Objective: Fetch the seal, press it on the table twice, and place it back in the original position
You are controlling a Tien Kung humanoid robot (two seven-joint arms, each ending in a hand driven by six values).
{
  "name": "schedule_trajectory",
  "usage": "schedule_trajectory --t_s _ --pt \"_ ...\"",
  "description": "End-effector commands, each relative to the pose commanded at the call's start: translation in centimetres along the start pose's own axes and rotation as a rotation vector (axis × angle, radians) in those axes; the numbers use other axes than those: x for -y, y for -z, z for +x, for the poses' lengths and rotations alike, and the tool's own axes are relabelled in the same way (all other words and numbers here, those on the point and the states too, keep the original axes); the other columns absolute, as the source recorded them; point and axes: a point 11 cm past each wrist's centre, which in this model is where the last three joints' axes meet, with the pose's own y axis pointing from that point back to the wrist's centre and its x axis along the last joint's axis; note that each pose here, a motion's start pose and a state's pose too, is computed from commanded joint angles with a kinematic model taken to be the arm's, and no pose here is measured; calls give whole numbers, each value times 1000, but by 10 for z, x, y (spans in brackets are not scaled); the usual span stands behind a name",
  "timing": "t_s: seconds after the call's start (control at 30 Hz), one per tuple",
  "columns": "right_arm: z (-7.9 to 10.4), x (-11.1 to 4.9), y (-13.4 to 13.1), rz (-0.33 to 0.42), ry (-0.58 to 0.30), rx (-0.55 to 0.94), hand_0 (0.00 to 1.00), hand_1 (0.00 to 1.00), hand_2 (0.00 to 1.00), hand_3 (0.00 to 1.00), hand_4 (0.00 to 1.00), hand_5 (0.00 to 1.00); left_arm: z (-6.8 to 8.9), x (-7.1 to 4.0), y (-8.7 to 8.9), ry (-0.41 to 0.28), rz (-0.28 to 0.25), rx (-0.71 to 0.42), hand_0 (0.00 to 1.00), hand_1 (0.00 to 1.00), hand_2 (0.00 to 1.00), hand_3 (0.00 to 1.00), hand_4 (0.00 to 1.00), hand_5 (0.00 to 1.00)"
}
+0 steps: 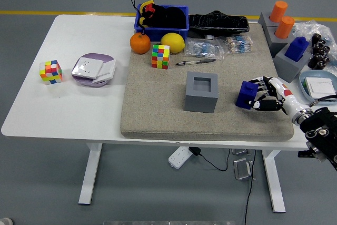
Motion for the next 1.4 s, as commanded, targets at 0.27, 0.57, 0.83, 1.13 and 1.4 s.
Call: schedule_trajectory --t_s 0.27,0.57,0.83,1.13,1.4 --pt "5 6 67 179 8 23 391 305 344 329 656 2 3 0 -1 -7 -1 1 793 744 739 762 627 449" --pt "-21 1 122 299 123 57 387 304 343 328 658 2 3 0 -1 -6 0 5 793 744 738 763 627 450" --pt "-46 7 123 275 208 44 387 305 344 329 657 2 3 0 0 -6 1 6 794 745 739 763 627 450" --pt "-57 24 129 264 230 29 384 304 344 329 658 2 3 -1 -4 -6 -5 9 793 745 738 763 628 450" --pt "-57 33 127 241 238 5 384 304 345 330 659 2 2 -1 -3 -5 -2 9 793 745 738 763 627 450"
